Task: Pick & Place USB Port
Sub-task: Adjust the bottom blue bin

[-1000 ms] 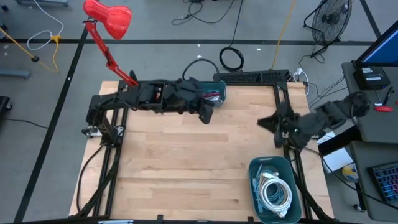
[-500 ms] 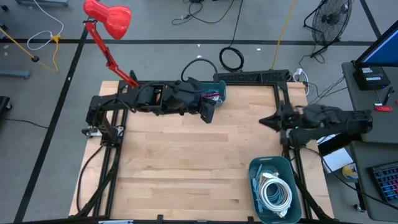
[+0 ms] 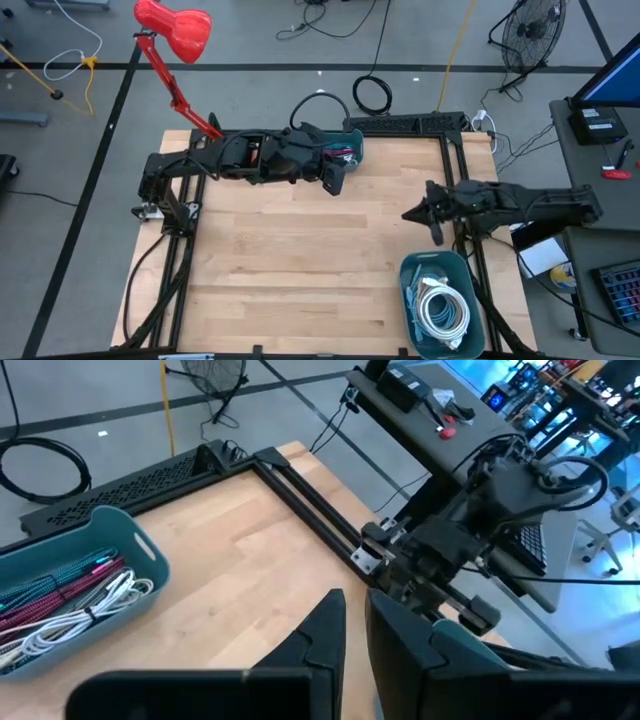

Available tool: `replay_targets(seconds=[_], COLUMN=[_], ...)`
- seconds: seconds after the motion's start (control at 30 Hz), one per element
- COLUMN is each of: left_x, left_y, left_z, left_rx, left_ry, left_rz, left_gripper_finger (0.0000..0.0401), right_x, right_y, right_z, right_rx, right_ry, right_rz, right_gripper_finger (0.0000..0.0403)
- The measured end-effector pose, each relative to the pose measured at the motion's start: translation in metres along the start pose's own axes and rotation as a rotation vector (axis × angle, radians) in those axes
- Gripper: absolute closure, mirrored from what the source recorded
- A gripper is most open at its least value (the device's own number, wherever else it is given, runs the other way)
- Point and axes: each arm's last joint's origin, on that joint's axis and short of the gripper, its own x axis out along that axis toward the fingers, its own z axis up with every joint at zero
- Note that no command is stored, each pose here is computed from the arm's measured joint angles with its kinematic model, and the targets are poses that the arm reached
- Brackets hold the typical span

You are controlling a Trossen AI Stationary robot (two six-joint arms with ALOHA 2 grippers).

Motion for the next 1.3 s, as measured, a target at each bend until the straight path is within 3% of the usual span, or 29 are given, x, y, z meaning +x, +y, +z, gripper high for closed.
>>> replay_targets(seconds=[0.1,0.3,0.57,0.83,1.1,1.3], left_x=[0.000,0.000,0.000,0.000,0.000,0.000], left_y=[0.000,0.000,0.001,0.001,0.002,0.002], left_z=[0.000,0.000,0.000,-0.001,-0.003,-0.003], left_rx=[0.000,0.001,-0.001,0.003,0.001,0.000], left_ry=[0.001,0.002,-0.012,-0.007,0.008,0.007], left_rz=[0.001,0.002,0.020,0.024,0.039,0.037], left_gripper_finger=[0.0359,0.0359,0.0359,0.0359,0.0359,0.0359], right_x=[0.004,0.015,0.020,0.016,0.014,0.013], right_y=[-0.002,-0.003,-0.008,-0.013,-0.011,-0.011], right_z=[-0.004,-0.025,-0.042,-0.061,-0.063,-0.065], right_rx=[0.015,0.116,0.183,0.215,0.290,0.340], right_ry=[0.003,0.189,0.276,0.475,0.534,0.568], right_rz=[0.036,0.263,0.253,0.253,0.316,0.303], right_gripper_finger=[0.0403,0.0403,0.0403,0.0403,0.0403,0.0403])
